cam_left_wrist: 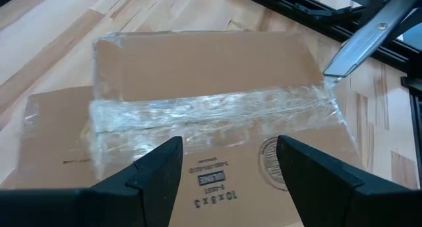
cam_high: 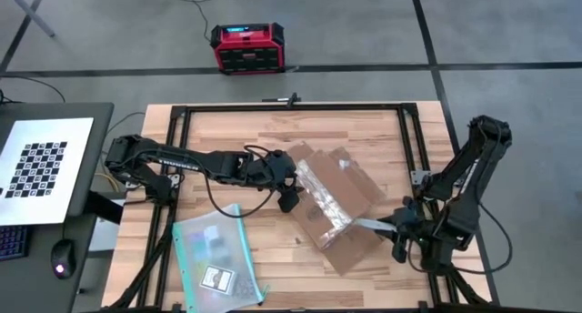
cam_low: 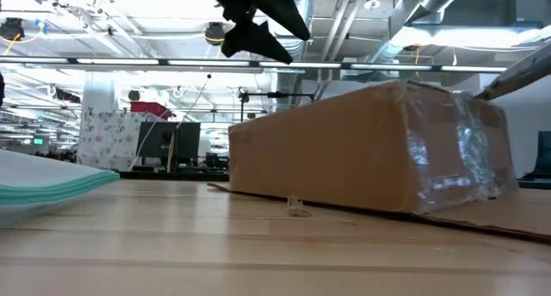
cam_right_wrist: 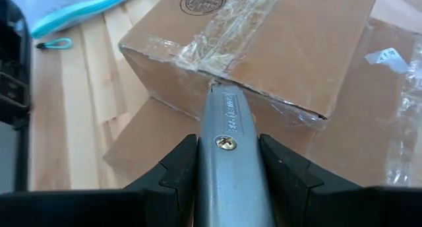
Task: Unpack boxes
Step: Break down the cardboard box until it is fully flat
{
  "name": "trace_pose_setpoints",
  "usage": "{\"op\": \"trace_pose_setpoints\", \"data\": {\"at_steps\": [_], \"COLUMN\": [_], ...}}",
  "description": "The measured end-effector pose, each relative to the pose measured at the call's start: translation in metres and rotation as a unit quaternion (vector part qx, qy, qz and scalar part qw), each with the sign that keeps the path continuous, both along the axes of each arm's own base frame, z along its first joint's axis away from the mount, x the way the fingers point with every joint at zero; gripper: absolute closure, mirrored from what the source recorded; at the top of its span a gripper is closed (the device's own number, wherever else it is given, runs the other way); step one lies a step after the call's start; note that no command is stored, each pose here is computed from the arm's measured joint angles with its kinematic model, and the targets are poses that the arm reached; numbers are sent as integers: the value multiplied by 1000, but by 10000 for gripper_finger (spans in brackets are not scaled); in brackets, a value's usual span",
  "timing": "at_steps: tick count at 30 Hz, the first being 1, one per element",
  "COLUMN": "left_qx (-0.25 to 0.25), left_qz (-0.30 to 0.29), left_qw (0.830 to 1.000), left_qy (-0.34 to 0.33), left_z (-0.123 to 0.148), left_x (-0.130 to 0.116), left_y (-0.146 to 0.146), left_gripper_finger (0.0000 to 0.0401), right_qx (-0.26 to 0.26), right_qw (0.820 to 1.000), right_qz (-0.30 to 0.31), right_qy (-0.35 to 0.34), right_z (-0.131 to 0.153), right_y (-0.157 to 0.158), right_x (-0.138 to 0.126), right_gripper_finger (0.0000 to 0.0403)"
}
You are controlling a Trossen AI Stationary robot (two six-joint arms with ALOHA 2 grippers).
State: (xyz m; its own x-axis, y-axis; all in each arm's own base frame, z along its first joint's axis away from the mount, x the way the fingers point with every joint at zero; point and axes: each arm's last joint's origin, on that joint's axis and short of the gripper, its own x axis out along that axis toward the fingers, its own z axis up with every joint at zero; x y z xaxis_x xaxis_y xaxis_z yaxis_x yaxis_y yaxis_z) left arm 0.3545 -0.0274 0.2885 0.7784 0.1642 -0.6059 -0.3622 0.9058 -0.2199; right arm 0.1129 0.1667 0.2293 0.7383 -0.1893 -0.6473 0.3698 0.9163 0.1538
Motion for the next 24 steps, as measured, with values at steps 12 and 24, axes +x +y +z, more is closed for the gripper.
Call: {"op": "trace_pose_setpoints", "data": {"at_steps": [12, 24], "left_qx": [-36, -41], "left_qz": [-57, -76], "left_qw": [998, 995], "left_qy": [2, 42], "left_z": [0, -23], "left_x": [-3, -5], "left_y": [-27, -75], "left_gripper_finger": [173, 173], "right_qx": [-70, -90], "right_qw": [996, 994], "right_qz": [-54, -69], "right_qy": [6, 5], "right_z": [-6, -6], "right_y": [-16, -23], "right_x": [15, 19], "right_gripper_finger": [282, 282]}}
